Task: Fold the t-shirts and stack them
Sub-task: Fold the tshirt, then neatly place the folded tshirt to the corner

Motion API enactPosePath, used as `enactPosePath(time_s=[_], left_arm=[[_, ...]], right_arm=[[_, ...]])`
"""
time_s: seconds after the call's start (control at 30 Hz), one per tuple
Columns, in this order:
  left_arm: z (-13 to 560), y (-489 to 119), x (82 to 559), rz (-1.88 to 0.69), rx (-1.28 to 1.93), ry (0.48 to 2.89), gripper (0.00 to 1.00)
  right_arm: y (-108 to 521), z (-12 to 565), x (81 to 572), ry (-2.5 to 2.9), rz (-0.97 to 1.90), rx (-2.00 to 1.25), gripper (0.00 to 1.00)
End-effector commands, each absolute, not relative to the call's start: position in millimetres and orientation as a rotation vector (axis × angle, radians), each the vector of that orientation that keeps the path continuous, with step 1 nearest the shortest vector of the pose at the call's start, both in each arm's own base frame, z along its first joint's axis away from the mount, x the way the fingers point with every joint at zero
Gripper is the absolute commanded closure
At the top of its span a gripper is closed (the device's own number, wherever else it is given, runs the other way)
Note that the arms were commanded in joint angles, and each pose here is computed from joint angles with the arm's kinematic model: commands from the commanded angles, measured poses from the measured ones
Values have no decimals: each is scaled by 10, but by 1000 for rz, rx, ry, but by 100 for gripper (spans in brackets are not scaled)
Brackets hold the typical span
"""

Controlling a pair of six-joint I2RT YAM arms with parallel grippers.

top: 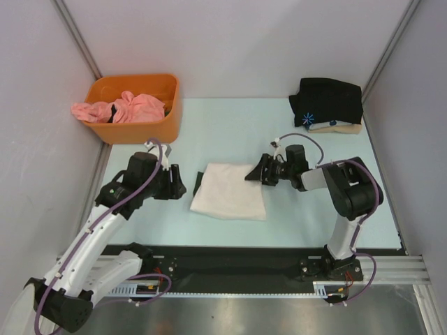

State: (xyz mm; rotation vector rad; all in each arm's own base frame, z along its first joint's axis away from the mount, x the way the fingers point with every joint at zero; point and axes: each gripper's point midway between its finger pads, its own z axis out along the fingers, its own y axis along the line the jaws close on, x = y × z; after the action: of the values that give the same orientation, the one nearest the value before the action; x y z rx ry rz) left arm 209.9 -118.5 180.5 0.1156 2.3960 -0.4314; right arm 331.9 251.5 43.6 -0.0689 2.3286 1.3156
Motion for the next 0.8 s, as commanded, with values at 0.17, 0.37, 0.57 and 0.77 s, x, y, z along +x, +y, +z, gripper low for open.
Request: enactPosePath(time_s=[0.17,0.37,0.57,0.77], left_arm=[[1964,-1280,2219,-512,151,2245,41],[1939,-1267,2244,-505,138,2247,43],[1968,-1227,2250,-499,116,2226,45],[1982,-1221,2247,-501,115,2215,46]], right_arm=[[2779,179,3036,2410,1416,-114,96],[2660,448,3323,2405,1244,-216,100],[2181,934,3787,2427,871,-247,100],[1677,1315,4241,2385,592,-284,100]])
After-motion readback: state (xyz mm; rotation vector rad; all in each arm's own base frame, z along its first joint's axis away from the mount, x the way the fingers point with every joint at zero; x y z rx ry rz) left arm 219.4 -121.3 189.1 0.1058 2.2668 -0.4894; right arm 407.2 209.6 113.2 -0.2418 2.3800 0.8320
